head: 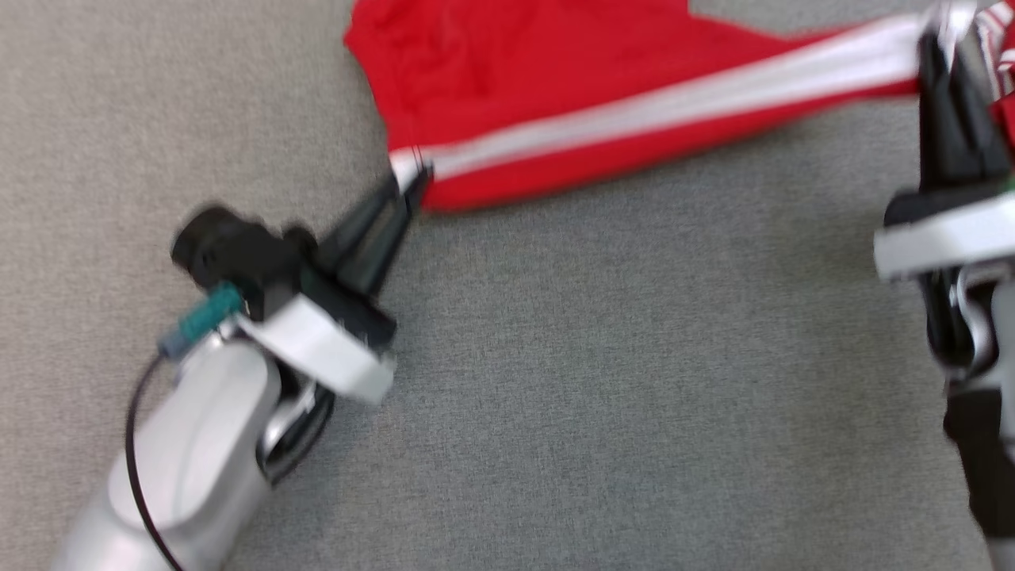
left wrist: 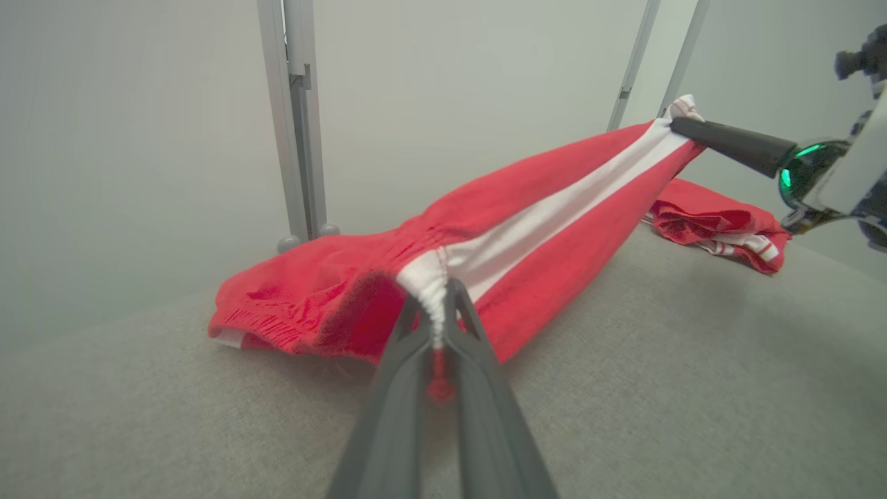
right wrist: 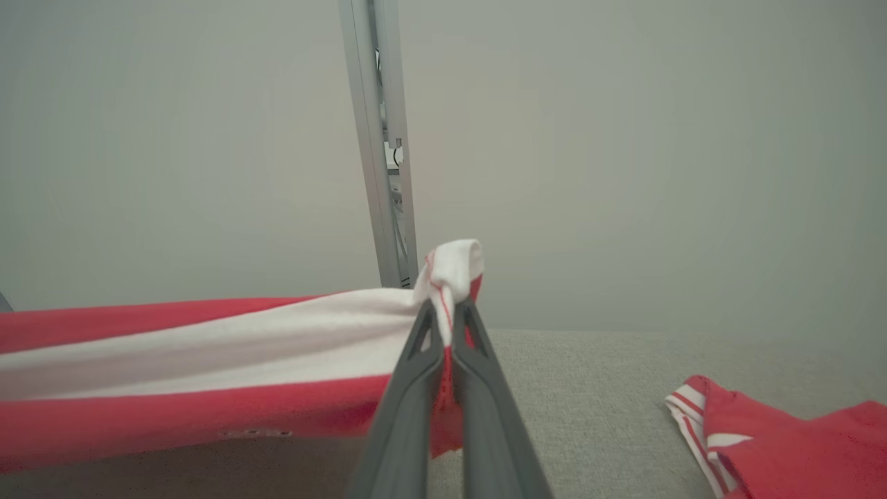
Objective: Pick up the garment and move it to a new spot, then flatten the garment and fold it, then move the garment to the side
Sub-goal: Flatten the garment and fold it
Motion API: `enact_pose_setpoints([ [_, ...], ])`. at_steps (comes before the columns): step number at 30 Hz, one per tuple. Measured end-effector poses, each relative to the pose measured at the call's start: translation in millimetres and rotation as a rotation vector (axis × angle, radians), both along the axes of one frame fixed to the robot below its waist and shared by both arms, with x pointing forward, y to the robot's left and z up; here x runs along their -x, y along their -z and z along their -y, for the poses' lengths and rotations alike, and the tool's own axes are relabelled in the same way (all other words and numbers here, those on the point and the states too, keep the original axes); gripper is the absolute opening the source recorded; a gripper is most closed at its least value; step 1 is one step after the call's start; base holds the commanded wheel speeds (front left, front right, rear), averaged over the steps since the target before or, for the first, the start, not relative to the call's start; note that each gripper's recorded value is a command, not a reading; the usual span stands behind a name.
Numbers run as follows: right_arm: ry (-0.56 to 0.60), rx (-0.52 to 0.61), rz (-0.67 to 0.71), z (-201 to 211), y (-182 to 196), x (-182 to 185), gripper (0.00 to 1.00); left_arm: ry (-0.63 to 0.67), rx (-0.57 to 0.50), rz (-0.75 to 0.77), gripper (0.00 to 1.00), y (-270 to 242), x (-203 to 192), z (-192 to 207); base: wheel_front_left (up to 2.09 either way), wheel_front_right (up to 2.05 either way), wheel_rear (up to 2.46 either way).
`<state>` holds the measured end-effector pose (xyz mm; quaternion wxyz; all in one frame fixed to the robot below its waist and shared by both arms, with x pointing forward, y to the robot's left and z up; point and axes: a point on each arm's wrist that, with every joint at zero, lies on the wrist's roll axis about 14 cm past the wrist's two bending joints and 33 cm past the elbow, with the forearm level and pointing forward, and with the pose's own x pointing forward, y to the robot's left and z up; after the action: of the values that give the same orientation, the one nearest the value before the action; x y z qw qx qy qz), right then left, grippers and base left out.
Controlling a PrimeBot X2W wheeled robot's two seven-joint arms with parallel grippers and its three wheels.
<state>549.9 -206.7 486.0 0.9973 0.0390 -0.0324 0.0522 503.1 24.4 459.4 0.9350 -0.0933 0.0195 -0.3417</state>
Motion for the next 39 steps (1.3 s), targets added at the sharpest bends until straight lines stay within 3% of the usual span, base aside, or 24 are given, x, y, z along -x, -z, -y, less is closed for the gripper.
enact_pose_setpoints([
  [13, 0.032, -0.041, -0.028, 7, -5, 123, 0.0, -0.028, -0.027, -0.006, 0.0, -15, 111, -10, 0.0, 0.0, 0.0],
  [23, 0.068, -0.07, 0.003, 11, -19, 179, 0.0, -0.061, -0.029, -0.008, 0.0, -22, 167, -16, 0.0, 0.0, 0.0],
  [30, 0.039, -0.039, -0.051, 1, -2, 165, 0.0, -0.099, 0.079, -0.151, 0.0, -14, 166, -12, 0.0, 0.0, 0.0],
  [39, -0.045, 0.029, -0.153, -24, 15, 85, 0.0, -0.18, 0.294, -0.338, 0.0, -12, 122, -9, 0.0, 0.0, 0.0],
])
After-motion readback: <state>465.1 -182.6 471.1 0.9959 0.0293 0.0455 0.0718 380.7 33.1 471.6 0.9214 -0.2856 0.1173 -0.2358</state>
